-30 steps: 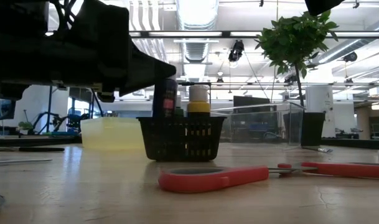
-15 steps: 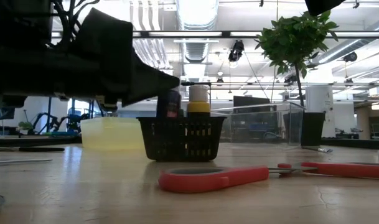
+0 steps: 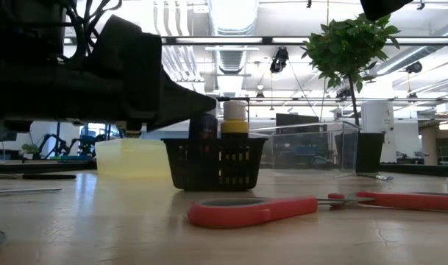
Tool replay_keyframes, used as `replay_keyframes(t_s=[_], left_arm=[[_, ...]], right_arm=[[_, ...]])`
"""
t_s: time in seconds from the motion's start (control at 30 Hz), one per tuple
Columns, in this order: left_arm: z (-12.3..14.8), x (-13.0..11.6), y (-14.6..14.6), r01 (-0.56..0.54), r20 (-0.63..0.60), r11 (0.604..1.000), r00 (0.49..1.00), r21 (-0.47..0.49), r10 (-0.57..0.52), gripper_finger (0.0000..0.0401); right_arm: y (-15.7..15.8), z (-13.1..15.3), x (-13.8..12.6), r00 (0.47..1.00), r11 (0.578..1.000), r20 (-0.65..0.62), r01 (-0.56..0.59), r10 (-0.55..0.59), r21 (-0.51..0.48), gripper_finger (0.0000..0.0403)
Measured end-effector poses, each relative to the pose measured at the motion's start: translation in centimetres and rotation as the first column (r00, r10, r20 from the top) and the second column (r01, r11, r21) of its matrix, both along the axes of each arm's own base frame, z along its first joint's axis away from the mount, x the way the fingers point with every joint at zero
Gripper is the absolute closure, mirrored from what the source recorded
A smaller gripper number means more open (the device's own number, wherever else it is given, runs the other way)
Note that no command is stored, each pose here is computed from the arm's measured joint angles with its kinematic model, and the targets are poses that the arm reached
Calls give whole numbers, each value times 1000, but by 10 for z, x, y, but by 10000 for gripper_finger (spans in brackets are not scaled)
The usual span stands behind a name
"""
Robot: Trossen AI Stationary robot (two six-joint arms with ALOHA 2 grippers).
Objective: Pick & Place Paint Supplies
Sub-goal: Put the blue paint bottle into the black bin, then put the left black eyeshadow brush into the yellow bin
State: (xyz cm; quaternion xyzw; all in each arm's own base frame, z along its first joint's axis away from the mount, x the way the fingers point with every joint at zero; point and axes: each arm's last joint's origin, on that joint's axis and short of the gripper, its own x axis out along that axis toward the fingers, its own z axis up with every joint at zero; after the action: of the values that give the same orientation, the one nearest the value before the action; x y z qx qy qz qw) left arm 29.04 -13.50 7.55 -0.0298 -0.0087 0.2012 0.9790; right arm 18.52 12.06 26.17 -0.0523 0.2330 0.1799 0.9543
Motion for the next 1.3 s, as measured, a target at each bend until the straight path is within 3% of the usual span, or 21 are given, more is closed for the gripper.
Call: replay_keyframes(t_s=[0.5, 0.8, 1.1, 1.3], left_arm=[[-5, -1, 0, 1, -2, 1000, 1000, -16, -1, 292], [-2, -1, -1, -2, 8, 999, 1000, -37, 2, 168], [4, -1, -3, 4, 10, 1000, 1000, -6, -4, 156], [27, -3, -8, 12, 19, 996, 1000, 91, -14, 155]], right_arm=[[0, 0, 0, 1000, 1000, -1, 0, 0, 0, 140], [0, 0, 0, 1000, 1000, -1, 0, 0, 0, 140], [0, 0, 0, 1000, 1000, -1, 0, 0, 0, 140], [0, 0, 0, 1000, 1000, -3, 1, -1, 3, 140]])
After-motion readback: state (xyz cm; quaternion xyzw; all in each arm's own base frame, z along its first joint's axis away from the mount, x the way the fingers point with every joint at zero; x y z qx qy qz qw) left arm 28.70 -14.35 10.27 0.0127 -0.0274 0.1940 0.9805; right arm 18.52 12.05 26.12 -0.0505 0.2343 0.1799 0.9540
